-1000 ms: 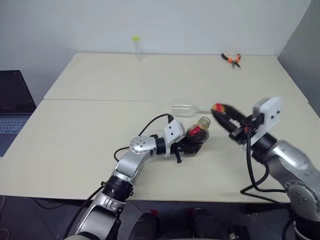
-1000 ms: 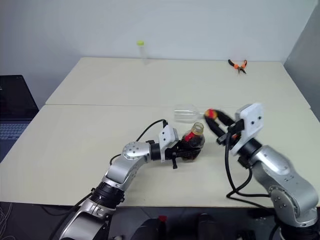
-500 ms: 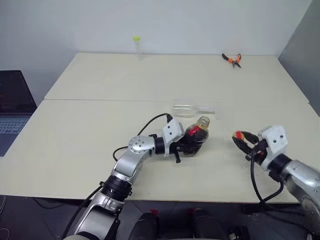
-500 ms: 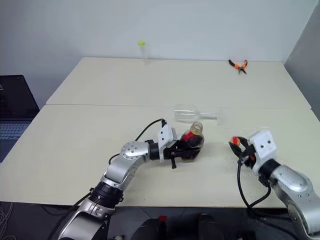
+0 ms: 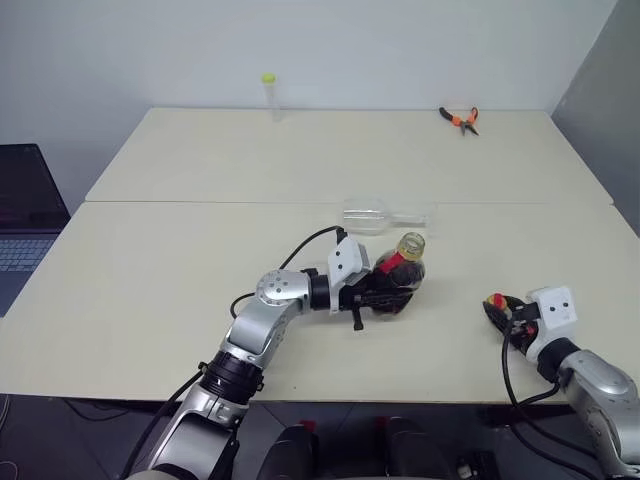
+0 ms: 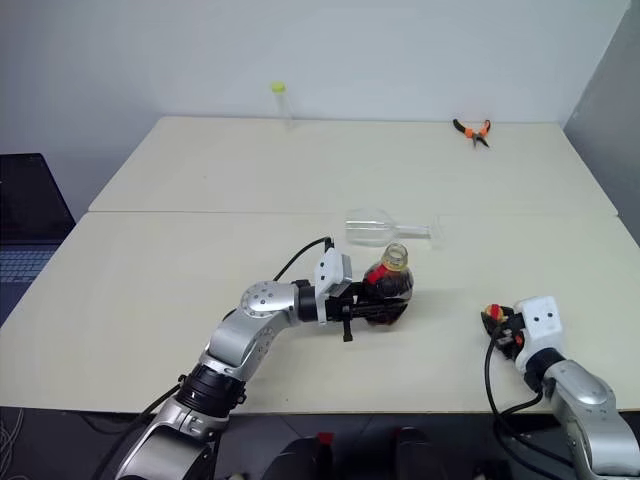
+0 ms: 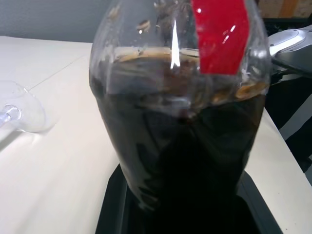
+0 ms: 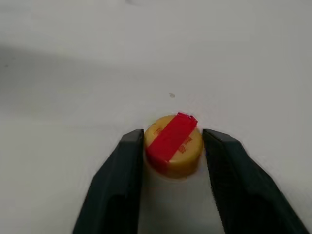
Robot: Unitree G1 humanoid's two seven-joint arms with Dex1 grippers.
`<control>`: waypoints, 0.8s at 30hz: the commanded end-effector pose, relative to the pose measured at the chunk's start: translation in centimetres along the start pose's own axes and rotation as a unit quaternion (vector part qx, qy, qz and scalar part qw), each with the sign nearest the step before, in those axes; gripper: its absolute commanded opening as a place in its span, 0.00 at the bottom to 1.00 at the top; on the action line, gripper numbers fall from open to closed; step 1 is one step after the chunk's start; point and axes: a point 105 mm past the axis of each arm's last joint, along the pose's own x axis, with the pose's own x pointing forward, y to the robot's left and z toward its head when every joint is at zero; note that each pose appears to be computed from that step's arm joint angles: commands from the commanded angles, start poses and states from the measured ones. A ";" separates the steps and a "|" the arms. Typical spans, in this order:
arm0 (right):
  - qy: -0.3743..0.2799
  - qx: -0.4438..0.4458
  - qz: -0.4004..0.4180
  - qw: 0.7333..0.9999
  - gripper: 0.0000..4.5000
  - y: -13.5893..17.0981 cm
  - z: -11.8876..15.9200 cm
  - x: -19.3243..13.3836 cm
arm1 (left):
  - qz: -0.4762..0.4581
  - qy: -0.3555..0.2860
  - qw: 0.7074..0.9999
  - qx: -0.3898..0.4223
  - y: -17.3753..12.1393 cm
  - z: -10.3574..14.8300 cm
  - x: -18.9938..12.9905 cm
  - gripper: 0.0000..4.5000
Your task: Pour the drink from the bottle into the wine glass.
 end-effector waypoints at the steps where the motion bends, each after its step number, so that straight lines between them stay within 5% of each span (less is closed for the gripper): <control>1: 0.023 0.043 0.035 0.998 0.72 1.1 -0.8 -0.3 | -0.006 -0.029 0.999 0.032 -0.2 2.1 0.1 0.17; 5: 0.037 0.075 0.025 0.996 1.00 0.5 -1.2 -0.7 | 0.013 -0.031 0.999 0.037 0.2 2.1 0.0 0.17; 11: 0.011 0.011 0.025 1.000 1.00 -0.3 0.6 -2.1 | 0.091 -0.047 0.994 0.032 2.3 2.3 -1.2 0.17; 18: -0.128 -0.144 0.194 0.962 1.00 7.8 9.4 -1.9 | 0.317 -0.059 0.944 0.064 7.9 2.1 -6.6 0.17; 24: -0.165 -0.186 0.310 0.918 1.00 14.2 12.7 0.0 | 0.491 -0.059 0.868 0.038 12.3 0.0 -13.5 0.17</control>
